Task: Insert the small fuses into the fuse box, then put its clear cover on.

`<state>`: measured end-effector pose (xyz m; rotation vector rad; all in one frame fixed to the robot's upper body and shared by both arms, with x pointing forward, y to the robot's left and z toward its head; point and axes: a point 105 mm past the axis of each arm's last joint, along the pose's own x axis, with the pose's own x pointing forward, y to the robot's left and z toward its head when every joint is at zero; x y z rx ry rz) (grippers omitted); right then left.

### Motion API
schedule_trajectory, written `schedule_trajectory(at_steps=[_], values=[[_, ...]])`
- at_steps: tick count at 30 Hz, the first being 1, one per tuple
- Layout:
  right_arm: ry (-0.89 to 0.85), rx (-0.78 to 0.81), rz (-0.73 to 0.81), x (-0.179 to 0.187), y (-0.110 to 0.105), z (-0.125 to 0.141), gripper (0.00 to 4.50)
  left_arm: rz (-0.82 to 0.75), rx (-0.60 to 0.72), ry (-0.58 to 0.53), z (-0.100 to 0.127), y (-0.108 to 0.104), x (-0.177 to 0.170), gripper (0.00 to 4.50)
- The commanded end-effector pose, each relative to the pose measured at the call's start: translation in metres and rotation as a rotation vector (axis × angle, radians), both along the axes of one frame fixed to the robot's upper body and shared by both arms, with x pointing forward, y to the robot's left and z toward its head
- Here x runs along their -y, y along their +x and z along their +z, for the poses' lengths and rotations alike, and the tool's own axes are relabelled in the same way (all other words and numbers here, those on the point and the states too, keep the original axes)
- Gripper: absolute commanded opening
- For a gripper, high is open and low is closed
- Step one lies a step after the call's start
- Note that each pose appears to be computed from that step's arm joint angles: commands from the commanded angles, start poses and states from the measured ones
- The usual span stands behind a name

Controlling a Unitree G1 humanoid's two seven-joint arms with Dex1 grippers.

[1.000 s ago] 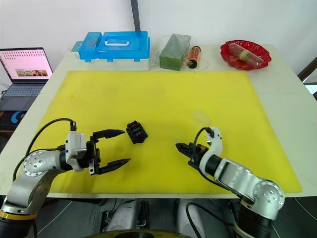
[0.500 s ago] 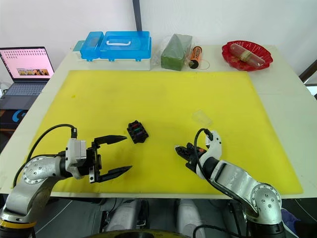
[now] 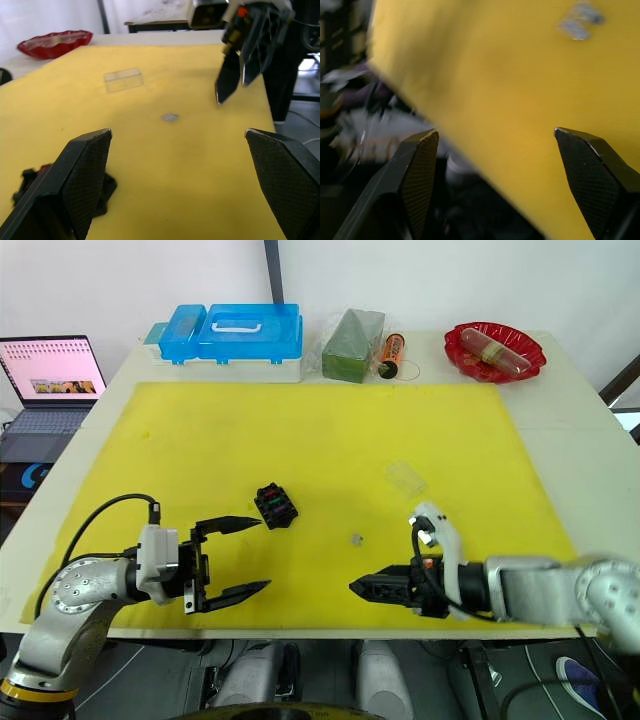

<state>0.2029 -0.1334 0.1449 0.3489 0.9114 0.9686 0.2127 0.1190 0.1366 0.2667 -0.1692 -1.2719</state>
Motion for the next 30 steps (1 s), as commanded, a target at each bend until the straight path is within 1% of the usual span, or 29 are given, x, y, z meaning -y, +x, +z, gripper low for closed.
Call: schedule_trajectory(at_steps=[1, 4, 5, 7, 11, 14, 16, 18, 19, 21, 26, 30], values=[[-0.001, 0.018, 0.108, 0.008, 0.017, 0.01, 3.83, -0.013, 0.038, 0.0, 0.004, -0.001, 0.002, 4.5], [-0.034, 0.066, 0.175, 0.01, 0.033, 0.009, 3.83, -0.011, 0.041, 0.001, 0.003, -0.001, 0.002, 4.5], [-0.053, 0.102, 0.197, 0.011, 0.043, 0.007, 3.64, -0.009, 0.043, 0.0, 0.003, -0.001, 0.002, 4.5], [-0.083, 0.153, 0.257, 0.012, 0.054, 0.005, 3.25, -0.007, 0.044, -0.001, 0.003, -0.002, 0.002, 4.5], [-0.149, 0.214, 0.393, 0.012, 0.067, -0.001, 1.9, -0.004, 0.041, -0.001, 0.002, -0.005, 0.003, 4.5], [-0.187, 0.24, 0.443, 0.01, 0.081, -0.006, 1.9, -0.002, 0.041, 0.001, 0.001, -0.004, 0.003, 4.5], [-0.186, 0.237, 0.465, 0.008, 0.085, -0.006, 1.57, 0.0, 0.043, 0.0, 0.002, -0.003, 0.003, 4.5], [-0.194, 0.235, 0.491, 0.007, 0.089, -0.007, 1.05, 0.002, 0.044, 0.0, 0.002, -0.003, 0.003, 4.5], [-0.199, 0.232, 0.502, 0.007, 0.089, -0.008, 0.65, 0.002, 0.044, 0.001, 0.002, -0.003, 0.003, 4.5], [-0.21, 0.229, 0.517, 0.007, 0.091, -0.01, 0.04, 0.002, 0.043, 0.001, 0.001, -0.003, 0.003, 4.5], [-0.217, 0.223, 0.526, 0.005, 0.099, -0.011, 0.04, 0.003, 0.044, -0.001, 0.002, -0.004, 0.004, 4.5], [-0.212, 0.207, 0.537, 0.003, 0.1, -0.012, 0.04, 0.0, 0.046, 0.001, 0.002, -0.004, 0.005, 4.5]])
